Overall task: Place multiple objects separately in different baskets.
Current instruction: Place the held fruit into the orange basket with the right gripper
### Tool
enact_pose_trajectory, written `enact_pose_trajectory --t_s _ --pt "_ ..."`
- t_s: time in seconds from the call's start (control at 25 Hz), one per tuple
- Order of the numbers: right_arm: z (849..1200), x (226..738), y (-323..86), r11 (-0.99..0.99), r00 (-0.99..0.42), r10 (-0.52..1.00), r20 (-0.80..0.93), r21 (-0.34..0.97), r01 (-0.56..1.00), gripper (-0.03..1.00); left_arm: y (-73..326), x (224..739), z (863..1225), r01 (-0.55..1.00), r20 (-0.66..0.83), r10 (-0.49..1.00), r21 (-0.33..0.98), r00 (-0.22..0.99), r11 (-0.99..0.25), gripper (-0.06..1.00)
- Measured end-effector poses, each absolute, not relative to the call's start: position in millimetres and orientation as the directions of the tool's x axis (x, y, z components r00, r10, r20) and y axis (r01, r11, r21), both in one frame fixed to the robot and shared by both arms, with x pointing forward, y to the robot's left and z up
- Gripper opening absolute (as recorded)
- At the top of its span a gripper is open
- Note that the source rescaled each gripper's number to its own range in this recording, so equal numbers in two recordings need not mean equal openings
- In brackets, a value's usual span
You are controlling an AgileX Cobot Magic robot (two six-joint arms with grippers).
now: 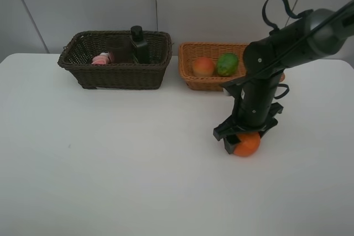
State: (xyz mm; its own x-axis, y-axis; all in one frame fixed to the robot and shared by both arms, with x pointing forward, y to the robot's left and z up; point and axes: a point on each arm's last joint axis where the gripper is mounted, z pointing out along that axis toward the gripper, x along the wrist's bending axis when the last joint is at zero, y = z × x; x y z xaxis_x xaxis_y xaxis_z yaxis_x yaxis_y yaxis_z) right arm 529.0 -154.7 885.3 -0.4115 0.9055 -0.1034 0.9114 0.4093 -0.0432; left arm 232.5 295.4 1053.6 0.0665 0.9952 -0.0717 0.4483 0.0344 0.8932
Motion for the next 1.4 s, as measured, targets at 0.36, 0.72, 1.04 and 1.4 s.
enact_pose_trajectory --t_s 0.36,0.72,1.04,1.4 --pt "890.8 528.7 -154.8 0.408 -0.409 0.907 -0.102 -0.032 0.913 0.38 295.4 232.5 1053.6 0.448 -0.072 0.995 0.893 0.067 0.034 0.89" --pt "932.9 523.1 -158.3 0.401 -0.396 0.913 -0.102 0.036 0.915 0.38 295.4 232.5 1053.6 0.448 -0.072 0.995 0.893 0.067 0.034 0.89" --pt "977.1 536.6 -159.1 0.380 -0.373 0.918 -0.136 0.031 0.925 0.38 295.4 232.5 1053.6 0.448 -0.072 0.995 0.893 0.067 0.034 0.89" --pt "1022.6 569.5 -167.4 0.337 -0.310 0.936 -0.164 0.173 0.926 0.38 295.4 232.5 1053.6 0.448 -0.072 0.995 0.893 0.067 0.034 0.89"
